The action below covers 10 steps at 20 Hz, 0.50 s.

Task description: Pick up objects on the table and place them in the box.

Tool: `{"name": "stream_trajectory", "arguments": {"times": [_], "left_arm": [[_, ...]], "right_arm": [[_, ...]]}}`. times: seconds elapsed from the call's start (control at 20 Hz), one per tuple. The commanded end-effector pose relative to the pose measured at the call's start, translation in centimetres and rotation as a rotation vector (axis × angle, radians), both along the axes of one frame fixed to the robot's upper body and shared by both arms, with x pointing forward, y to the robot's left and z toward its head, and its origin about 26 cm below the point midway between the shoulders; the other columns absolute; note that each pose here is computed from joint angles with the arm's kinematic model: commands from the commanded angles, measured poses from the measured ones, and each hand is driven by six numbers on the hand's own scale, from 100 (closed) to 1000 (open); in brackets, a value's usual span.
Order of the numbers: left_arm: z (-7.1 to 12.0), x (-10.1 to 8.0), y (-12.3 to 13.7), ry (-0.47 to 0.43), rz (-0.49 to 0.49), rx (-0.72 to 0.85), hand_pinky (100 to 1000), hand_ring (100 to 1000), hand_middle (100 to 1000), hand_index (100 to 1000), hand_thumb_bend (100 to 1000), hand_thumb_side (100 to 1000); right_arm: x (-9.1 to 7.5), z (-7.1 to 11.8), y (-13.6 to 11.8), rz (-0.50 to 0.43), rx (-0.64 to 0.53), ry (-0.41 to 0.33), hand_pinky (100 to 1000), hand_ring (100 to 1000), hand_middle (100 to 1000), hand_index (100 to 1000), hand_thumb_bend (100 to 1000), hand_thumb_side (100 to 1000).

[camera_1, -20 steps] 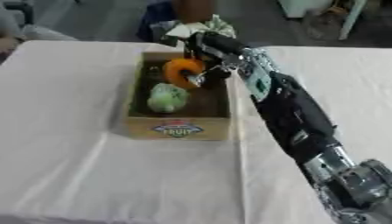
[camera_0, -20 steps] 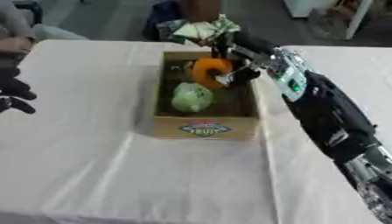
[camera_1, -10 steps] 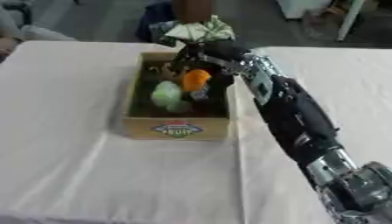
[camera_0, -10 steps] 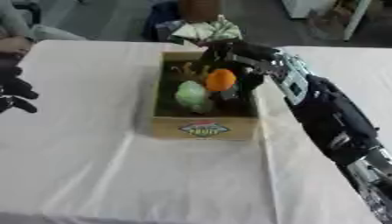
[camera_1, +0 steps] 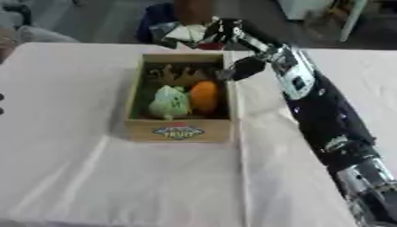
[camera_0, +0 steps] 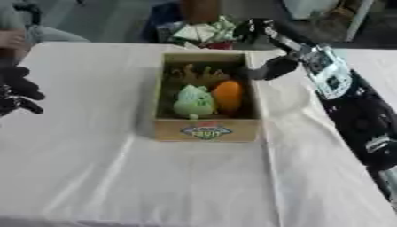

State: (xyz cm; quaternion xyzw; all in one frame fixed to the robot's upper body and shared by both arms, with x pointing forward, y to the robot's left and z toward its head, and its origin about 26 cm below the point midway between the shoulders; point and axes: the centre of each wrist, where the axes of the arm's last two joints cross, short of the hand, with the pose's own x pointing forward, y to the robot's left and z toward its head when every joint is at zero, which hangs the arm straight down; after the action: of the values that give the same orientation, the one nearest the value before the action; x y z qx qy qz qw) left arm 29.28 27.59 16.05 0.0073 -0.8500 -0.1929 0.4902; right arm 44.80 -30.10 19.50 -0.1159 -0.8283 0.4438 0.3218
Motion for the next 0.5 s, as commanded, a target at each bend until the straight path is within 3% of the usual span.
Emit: {"name": "stream_trajectory", "arguments": {"times": [0.05, 0.3, 0.5], "left_arm": [[0.3, 0.0, 0.4, -0.016, 0.025, 0.000, 519, 610, 563, 756, 100, 798], [0.1, 0.0, 0.5, -0.013, 0.047, -0.012, 517, 611, 564, 756, 100, 803], [-0.4, -0.1, 0.5, -0.002, 0.053, -0.019, 515, 612, 564, 755, 100, 810]], "right_arm": [[-2.4, 3.7, -1.2, 0.046, 0.155, -0.025, 639, 685, 773, 775, 485, 372], [-6.4, 3.1, -2.1, 0.081, 0.354, 0.057, 624, 664, 755, 755, 444, 373], [-8.7, 1.9, -2.2, 0.076, 0.417, 0.105, 617, 650, 746, 746, 423, 390]]}}
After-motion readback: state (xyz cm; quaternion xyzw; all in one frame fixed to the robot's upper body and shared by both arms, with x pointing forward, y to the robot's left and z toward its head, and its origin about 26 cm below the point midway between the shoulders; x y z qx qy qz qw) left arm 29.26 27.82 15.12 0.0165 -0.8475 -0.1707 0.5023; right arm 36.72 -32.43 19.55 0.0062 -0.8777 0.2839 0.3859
